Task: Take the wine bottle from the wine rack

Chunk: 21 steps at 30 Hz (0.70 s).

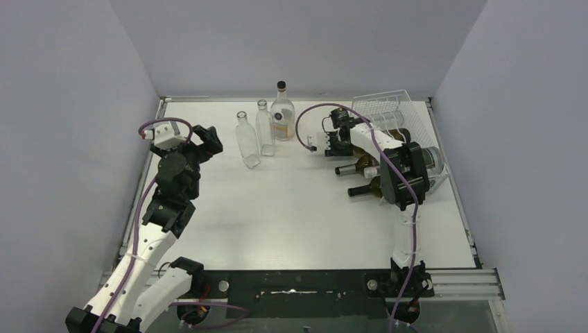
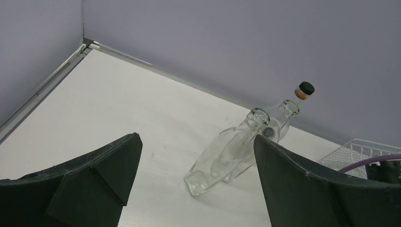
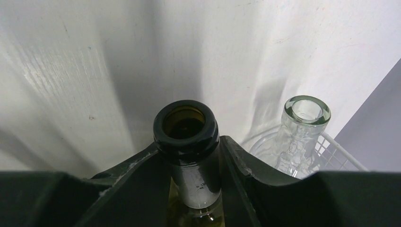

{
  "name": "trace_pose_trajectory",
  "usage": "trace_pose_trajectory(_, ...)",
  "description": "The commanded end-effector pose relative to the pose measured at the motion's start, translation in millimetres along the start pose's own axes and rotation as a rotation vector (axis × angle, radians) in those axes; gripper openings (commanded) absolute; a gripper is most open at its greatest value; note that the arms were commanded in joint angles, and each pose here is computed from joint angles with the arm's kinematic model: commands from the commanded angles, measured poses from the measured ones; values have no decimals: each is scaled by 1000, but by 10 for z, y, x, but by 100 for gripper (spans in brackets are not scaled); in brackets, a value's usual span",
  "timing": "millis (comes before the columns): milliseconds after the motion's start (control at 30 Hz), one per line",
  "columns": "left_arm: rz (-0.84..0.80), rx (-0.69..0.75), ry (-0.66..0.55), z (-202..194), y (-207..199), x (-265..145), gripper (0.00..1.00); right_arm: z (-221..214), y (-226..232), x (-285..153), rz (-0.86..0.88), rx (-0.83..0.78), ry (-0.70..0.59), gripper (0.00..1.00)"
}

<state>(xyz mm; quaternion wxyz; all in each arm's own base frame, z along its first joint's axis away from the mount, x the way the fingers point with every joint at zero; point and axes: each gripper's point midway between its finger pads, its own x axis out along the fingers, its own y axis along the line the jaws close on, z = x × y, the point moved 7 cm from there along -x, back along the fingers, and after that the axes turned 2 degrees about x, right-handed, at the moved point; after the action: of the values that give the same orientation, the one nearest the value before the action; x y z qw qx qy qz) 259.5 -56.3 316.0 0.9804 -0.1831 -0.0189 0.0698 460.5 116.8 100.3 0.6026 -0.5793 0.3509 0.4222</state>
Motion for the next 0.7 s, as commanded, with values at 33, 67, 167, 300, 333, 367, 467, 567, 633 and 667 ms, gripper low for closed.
trace_pose_trajectory(33, -39, -25, -59, 139, -73, 7, 91, 135, -77, -164, -67, -17, -29, 37)
trace_pose_trajectory(67, -41, -26, -60, 144, -75, 5, 91, 176, -72, -176, -70, -24, -31, 36)
trace_pose_trajectory(167, -42, -26, -60, 144, -76, 5, 91, 296, -58, -203, -76, -40, -43, 33)
trace_pose_trajectory(300, -42, -26, -63, 153, -75, 2, 91, 479, -76, -270, -101, -31, -62, 28)
trace_pose_trajectory(333, -41, -26, -62, 151, -74, 1, 91, 532, -85, -297, -112, -23, -73, 27)
trace_pose_trajectory(367, -40, -26, -63, 157, -74, 1, 91, 588, -88, -326, -121, -15, -88, 27)
trace_pose_trajectory(467, -36, -26, -67, 164, -67, -5, 91, 739, -95, -436, -156, 12, -130, 26)
trace_pose_trajectory(567, -33, -26, -67, 167, -63, -7, 91, 871, -90, -546, -174, 46, -181, 24)
trace_pose_trajectory(633, -34, -26, -68, 172, -63, -6, 91, 972, -78, -621, -172, 62, -208, 22)
trace_pose_trajectory(667, -34, -27, -69, 175, -64, -6, 91, 1019, -66, -663, -162, 78, -222, 20)
